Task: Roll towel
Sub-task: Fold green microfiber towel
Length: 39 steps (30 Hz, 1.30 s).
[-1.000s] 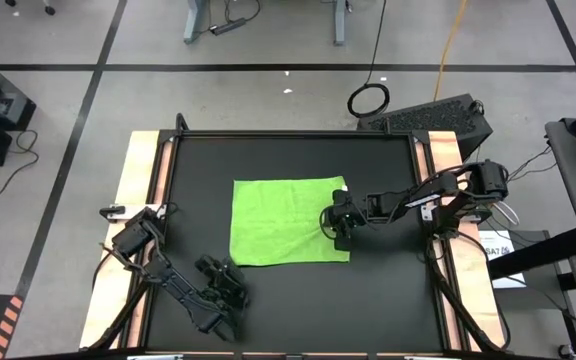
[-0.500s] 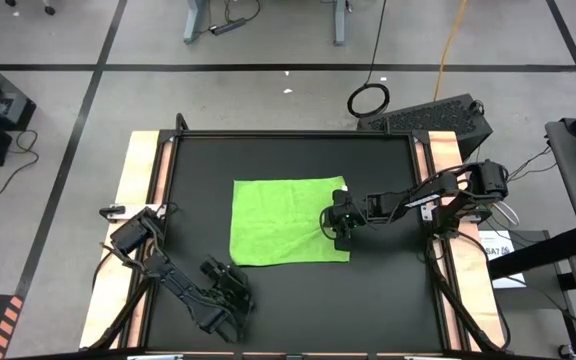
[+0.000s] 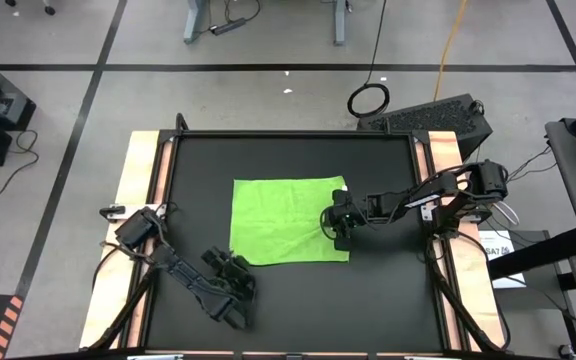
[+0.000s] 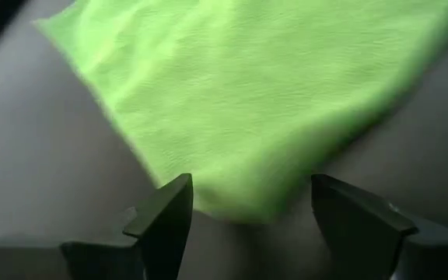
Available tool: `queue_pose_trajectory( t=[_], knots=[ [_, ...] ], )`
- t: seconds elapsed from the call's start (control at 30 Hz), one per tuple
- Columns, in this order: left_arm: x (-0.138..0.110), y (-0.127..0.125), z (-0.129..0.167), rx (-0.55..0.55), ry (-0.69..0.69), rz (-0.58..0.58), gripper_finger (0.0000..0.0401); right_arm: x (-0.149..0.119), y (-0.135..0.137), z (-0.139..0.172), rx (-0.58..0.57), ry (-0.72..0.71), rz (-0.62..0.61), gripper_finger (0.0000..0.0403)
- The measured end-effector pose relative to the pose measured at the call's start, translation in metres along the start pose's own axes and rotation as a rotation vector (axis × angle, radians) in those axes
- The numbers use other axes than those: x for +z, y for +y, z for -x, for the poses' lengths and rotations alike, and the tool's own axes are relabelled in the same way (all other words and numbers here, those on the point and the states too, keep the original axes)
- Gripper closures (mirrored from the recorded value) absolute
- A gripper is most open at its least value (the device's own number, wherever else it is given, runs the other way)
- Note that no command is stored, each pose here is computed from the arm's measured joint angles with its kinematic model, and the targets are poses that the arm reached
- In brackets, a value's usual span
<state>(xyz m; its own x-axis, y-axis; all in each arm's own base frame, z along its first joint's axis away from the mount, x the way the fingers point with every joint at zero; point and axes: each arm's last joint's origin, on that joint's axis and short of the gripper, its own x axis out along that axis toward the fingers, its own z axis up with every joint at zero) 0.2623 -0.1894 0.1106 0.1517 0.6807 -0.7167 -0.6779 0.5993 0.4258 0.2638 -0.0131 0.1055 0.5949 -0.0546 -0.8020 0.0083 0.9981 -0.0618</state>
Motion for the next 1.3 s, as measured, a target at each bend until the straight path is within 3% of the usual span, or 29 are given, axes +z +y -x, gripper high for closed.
queue_pose_trajectory(
  t=[0.17, 0.33, 0.53, 0.67, 0.87, 1.07, 1.3],
  knots=[
    [0.003, 0.011, -0.002, 0.112, 0.083, -0.027, 0.016, 0.0, 0.0, 0.0, 0.0, -0.003, 0.002, 0.0401],
    [0.003, 0.018, 0.001, 0.18, 0.106, -0.062, 0.0236, 0.0, 0.0, 0.0, 0.001, -0.004, 0.007, 0.0401],
    [0.001, 0.013, 0.001, 0.123, 0.134, -0.157, 0.0351, 0.0, 0.0, 0.0, 0.001, -0.004, 0.015, 0.0401],
    [-0.003, 0.013, 0.004, 0.114, 0.165, -0.207, 0.0387, 0.0, 0.0, 0.0, 0.006, -0.004, 0.015, 0.0401],
    [-0.014, 0.013, 0.02, 0.077, 0.19, -0.299, 0.038, -0.002, 0.0, 0.0, 0.011, 0.019, 0.016, 0.0401],
    [-0.02, 0.015, 0.04, 0.087, 0.128, -0.367, 0.0339, -0.004, 0.001, 0.0, 0.037, 0.049, 0.016, 0.0401],
    [-0.018, 0.015, 0.041, 0.091, 0.03, -0.37, 0.0276, -0.006, 0.001, 0.001, 0.053, 0.066, 0.018, 0.0393]
  ],
)
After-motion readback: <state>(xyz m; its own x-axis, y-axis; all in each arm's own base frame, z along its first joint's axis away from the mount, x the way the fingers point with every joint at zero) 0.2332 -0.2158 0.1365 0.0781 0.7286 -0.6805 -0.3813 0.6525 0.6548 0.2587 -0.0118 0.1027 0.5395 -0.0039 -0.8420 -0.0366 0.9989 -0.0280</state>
